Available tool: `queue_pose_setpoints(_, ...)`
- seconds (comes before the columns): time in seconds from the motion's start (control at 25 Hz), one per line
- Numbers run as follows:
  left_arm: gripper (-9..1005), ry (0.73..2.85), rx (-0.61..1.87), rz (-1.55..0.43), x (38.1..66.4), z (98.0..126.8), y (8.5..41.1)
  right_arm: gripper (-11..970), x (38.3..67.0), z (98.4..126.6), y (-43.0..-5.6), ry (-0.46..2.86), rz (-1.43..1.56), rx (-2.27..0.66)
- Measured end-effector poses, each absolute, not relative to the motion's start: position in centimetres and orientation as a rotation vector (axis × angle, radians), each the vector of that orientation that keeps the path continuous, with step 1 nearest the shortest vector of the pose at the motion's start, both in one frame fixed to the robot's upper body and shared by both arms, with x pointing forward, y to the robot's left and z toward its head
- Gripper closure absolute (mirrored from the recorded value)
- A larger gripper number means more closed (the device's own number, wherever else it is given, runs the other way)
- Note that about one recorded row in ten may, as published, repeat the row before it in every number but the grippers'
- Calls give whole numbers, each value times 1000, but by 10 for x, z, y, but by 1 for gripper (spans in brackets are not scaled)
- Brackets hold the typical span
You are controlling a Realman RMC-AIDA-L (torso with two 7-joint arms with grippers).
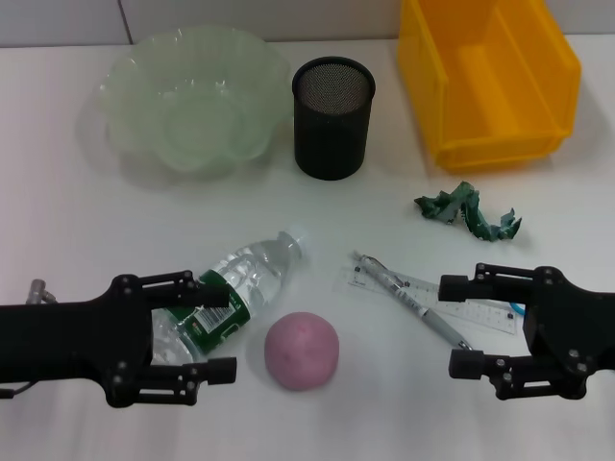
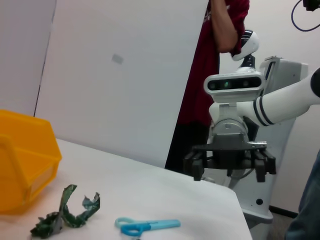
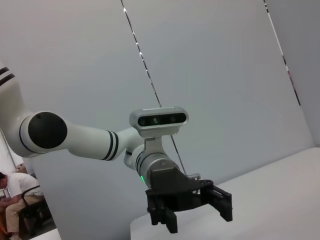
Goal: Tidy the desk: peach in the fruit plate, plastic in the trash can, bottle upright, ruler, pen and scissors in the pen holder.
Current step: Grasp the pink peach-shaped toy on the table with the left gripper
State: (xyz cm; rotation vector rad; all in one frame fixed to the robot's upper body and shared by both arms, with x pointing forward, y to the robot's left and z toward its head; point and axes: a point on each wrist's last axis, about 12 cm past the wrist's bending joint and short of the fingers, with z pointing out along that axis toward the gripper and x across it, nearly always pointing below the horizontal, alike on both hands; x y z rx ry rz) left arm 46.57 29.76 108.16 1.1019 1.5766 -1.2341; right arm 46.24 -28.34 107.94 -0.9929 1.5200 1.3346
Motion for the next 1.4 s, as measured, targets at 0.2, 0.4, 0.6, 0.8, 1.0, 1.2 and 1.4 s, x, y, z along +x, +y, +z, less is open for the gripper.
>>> queue_pose_setpoints(0.2, 199, 1636, 1100, -1216, 476, 1089, 298, 170, 455, 1076, -292, 1549, 1322, -970)
queue_pose_setpoints(0.4, 198, 1769, 1267, -1166, 514, 1122, 274, 170, 443, 1070, -308, 1603, 1281, -922)
queue_pose_setpoints(0.6, 198, 1825, 1509, -1074, 538, 1143, 236, 170, 435, 1065, -317, 1640, 1247, -878)
queue_pose_setpoints(0.8, 199, 1829, 1675, -985, 546, 1157, 208, 170, 432, 1058, -322, 1692, 1202, -847)
queue_pose_setpoints(1.0, 201, 1785, 1827, -896, 546, 1166, 181, 170, 434, 1057, -323, 1710, 1200, -852)
queue_pose_setpoints(1.2, 202, 1768, 2020, -618, 541, 1171, 145, 170, 433, 1057, -323, 1726, 1210, -863)
queue_pose_setpoints(1.4, 204, 1742, 2115, -496, 535, 1175, 123, 171, 433, 1057, -324, 1739, 1219, -861)
